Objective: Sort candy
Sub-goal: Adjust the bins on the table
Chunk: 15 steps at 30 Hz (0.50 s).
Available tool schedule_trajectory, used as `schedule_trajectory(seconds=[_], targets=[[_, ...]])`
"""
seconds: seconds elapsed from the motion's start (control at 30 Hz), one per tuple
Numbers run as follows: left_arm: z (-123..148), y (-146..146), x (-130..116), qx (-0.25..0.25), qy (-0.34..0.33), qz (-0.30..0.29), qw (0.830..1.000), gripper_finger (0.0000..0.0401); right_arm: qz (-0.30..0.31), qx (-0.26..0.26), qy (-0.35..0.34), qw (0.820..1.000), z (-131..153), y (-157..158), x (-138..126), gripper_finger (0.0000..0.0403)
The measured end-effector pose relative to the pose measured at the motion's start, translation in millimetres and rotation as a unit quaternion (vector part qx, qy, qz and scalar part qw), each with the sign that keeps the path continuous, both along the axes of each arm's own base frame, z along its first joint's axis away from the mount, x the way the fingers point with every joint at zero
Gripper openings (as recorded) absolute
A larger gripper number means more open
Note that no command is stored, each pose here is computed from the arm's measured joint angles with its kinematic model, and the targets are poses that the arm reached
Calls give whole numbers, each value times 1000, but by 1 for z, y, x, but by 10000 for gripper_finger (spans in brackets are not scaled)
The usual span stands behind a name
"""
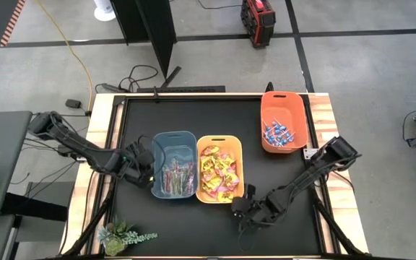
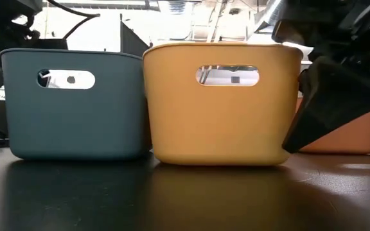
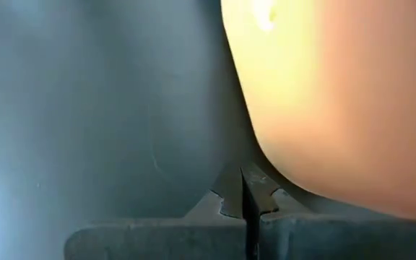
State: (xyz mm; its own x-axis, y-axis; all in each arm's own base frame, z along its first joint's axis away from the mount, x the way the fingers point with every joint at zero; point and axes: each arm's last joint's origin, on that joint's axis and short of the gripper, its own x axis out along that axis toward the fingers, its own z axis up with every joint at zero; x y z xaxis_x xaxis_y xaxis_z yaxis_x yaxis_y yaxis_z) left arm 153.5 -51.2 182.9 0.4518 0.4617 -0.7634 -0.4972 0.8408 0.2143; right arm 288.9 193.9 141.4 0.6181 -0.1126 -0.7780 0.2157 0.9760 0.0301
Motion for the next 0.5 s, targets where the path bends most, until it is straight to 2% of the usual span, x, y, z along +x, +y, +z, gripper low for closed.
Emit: schedule_trajectory(seconds=[0.37,0.5], targets=[[0,-14,-5,-28,-10,-18,999,0,-22,-23,24,999,-2,-17,5,0],[-1,-17,-7,-49,-12,-15,999,0,-3,0,39,999,-1,-13,2,0]])
